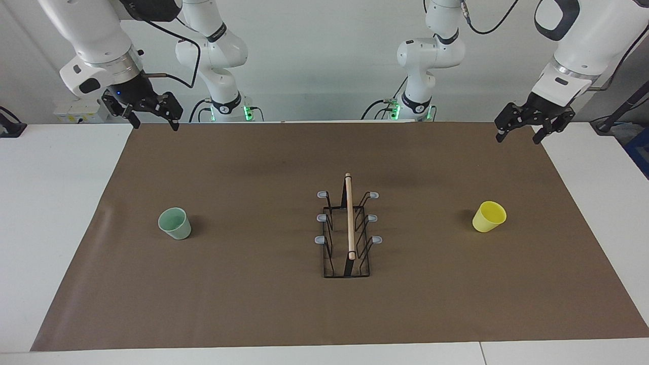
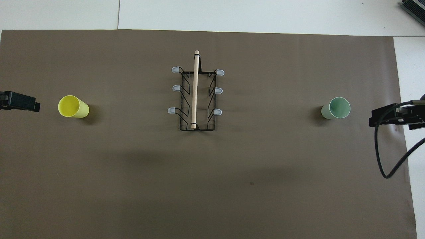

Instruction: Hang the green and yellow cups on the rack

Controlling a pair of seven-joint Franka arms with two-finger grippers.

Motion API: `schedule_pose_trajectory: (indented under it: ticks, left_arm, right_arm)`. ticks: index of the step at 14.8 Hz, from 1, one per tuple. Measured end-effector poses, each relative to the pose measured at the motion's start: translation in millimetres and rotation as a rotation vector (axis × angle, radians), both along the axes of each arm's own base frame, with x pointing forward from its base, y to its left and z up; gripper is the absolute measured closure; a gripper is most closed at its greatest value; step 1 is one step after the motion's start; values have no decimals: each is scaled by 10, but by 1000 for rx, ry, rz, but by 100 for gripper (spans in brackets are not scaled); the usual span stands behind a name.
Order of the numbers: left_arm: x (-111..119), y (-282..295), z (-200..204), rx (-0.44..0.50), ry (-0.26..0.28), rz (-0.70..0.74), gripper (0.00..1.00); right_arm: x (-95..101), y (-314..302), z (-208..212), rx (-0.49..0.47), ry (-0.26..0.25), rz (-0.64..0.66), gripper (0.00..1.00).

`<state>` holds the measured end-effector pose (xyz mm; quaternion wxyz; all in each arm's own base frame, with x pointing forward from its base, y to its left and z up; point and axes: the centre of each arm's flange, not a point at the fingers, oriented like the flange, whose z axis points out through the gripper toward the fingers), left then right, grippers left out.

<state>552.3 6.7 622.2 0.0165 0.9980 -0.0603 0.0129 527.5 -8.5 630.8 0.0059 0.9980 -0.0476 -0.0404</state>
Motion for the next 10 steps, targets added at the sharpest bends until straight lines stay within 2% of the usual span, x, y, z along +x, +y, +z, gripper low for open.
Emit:
schedule_pose_trajectory:
  ticks: [10]
  left_arm:
    - [-1,0,2,0,0,0,0]
  right_arm:
    - [-7,-10,13,1,-2,-2,0]
